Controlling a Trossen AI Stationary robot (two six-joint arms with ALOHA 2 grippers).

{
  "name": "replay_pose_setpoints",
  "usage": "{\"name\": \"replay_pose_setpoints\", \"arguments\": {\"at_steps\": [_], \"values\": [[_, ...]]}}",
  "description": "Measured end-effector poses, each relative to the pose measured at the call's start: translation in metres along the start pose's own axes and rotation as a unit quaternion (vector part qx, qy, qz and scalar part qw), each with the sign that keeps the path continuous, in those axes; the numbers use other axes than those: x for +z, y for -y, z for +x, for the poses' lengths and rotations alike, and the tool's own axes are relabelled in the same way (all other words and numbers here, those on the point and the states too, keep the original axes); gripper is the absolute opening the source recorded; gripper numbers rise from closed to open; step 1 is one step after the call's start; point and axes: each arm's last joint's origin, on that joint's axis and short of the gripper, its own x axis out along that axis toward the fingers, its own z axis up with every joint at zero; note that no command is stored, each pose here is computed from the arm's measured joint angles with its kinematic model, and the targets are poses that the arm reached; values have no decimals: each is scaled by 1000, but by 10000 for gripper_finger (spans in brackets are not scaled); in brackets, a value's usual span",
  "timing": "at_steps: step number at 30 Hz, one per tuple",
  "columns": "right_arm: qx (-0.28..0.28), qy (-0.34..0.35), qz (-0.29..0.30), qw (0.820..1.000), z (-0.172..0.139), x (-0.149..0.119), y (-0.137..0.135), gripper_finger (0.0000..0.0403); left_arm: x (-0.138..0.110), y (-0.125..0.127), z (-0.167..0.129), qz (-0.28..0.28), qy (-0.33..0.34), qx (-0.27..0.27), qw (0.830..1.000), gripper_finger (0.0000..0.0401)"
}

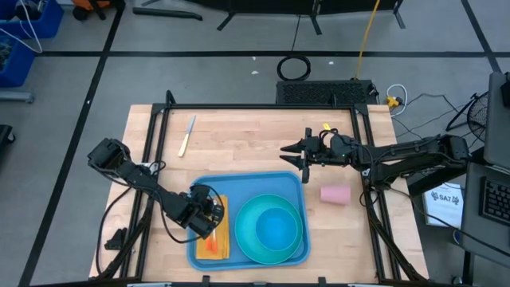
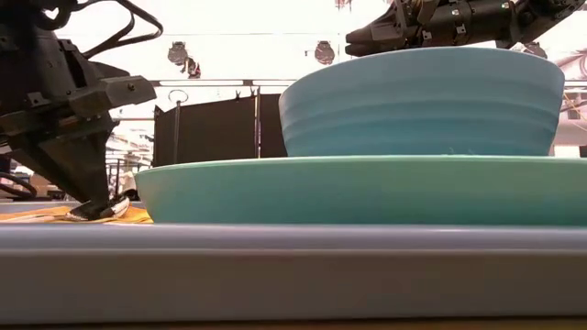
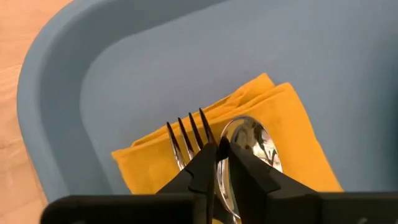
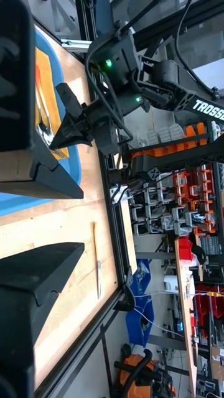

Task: Set up tray
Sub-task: Put the orange spoon on top of the yellow napkin to the right of the orange fork, then put the pink cup on the blue serving tray to the top of the light blue plate

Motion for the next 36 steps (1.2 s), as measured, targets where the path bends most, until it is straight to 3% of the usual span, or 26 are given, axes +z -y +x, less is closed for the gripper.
{"name": "replay_pose_setpoints", "arguments": {"at_steps": [15, 20, 23, 29, 36], "values": [[0, 0, 0, 1000, 0, 0, 0, 114, 4, 8, -7, 13, 32, -21, 999, 85], [-1, -5, -17, 1000, -1, 0, 0, 114, 22, 5, -31, 48, 108, -67, 991, 86], [1, 5, -46, 999, -10, 7, 0, 114, 46, -8, -54, 63, 159, -72, 983, 86], [1, 17, -77, 997, -53, 21, 0, 114, 89, -53, -92, 41, 218, -54, 974, 86], [-59, 72, -42, 995, -100, -24, 15, 114, 109, -80, -104, 69, 264, -51, 961, 86]]}}
